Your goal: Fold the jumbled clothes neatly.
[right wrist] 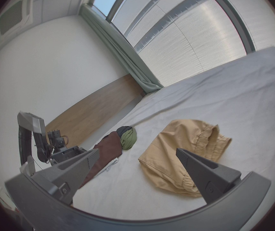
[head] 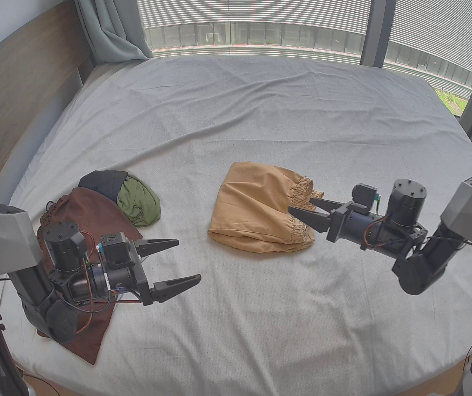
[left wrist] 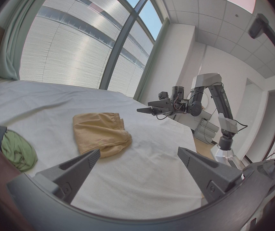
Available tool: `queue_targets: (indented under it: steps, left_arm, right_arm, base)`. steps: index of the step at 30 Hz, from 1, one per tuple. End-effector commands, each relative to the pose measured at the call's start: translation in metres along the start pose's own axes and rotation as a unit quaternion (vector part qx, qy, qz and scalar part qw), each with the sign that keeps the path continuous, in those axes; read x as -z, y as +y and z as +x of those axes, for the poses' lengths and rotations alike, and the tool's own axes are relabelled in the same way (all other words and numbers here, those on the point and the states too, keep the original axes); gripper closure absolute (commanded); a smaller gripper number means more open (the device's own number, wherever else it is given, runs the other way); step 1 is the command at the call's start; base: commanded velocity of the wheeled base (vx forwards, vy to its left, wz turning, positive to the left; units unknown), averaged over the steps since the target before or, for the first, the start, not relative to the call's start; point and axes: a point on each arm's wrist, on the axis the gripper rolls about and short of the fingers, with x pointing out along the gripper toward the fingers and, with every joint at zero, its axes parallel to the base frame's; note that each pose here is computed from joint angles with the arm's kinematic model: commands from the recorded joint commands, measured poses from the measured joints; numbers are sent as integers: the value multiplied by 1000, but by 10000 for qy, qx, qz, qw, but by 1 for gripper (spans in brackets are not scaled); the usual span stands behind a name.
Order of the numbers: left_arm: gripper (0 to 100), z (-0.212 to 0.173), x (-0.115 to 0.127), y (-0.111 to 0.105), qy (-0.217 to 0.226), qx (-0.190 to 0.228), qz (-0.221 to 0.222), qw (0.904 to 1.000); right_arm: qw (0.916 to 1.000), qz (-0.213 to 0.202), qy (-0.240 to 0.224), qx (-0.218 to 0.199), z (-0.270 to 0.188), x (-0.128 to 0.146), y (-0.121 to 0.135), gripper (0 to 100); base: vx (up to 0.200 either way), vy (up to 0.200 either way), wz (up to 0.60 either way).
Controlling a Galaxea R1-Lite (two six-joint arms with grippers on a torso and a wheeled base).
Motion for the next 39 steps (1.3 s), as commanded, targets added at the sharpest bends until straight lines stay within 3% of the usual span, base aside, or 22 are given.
queue_targets:
  steps: [1, 5, 7, 14, 19, 20, 27, 32, 36, 38, 39]
  left_arm:
    - [0, -13, -30, -39, -259, 416, 479, 9976]
    - [0, -24, -48, -52, -489, 454, 710, 9952]
    - [0, -27, -51, -55, -525, 454, 726, 9949]
    - [0, -55, -68, -96, -804, 717, 960, 9895]
    - [0, -80, -76, -121, -1044, 768, 1003, 9865]
    - [0, -86, -76, -125, -1079, 737, 970, 9867]
    - [0, -113, -79, -144, -1333, 217, 746, 9880]
    - [0, -127, -83, -150, -1487, -107, 764, 9859]
    - [0, -144, -85, -161, -1677, -603, 810, 9806]
    - [0, -146, -85, -162, -1690, -625, 819, 9802]
    - [0, -156, -86, -169, -1809, -763, 938, 9760]
  right_arm:
    - [9952, -862, -379, 280, -58, -33, 50, 0]
    - [9891, -1345, -410, 438, -90, -37, 68, 0]
    - [9881, -1401, -435, 473, -95, -38, 72, 0]
    - [9775, -1788, -839, 745, -149, -51, 99, 0]
    - [9616, -2121, -1416, 1017, -194, -63, 120, 0]
    - [9544, -2240, -1603, 1147, -208, -66, 126, 0]
    - [9293, -2639, -2185, 1380, -259, -59, 163, 0]
    - [9285, -2637, -2235, 1354, -275, -48, 176, 0]
    - [9274, -2642, -2223, 1441, -302, -22, 196, 0]
    - [9271, -2644, -2224, 1456, -304, -21, 197, 0]
    - [9227, -2697, -2250, 1587, -314, -11, 206, 0]
  base:
    - [0, 0, 0]
    - [0, 0, 0]
    - [0, 0, 0]
    - [0, 0, 0]
    - [0, 0, 0]
    - [0, 0, 0]
    - [0, 0, 0]
    - [0, 0, 0]
    - [0, 0, 0]
    - [0, 0, 0]
    - [0, 0, 0]
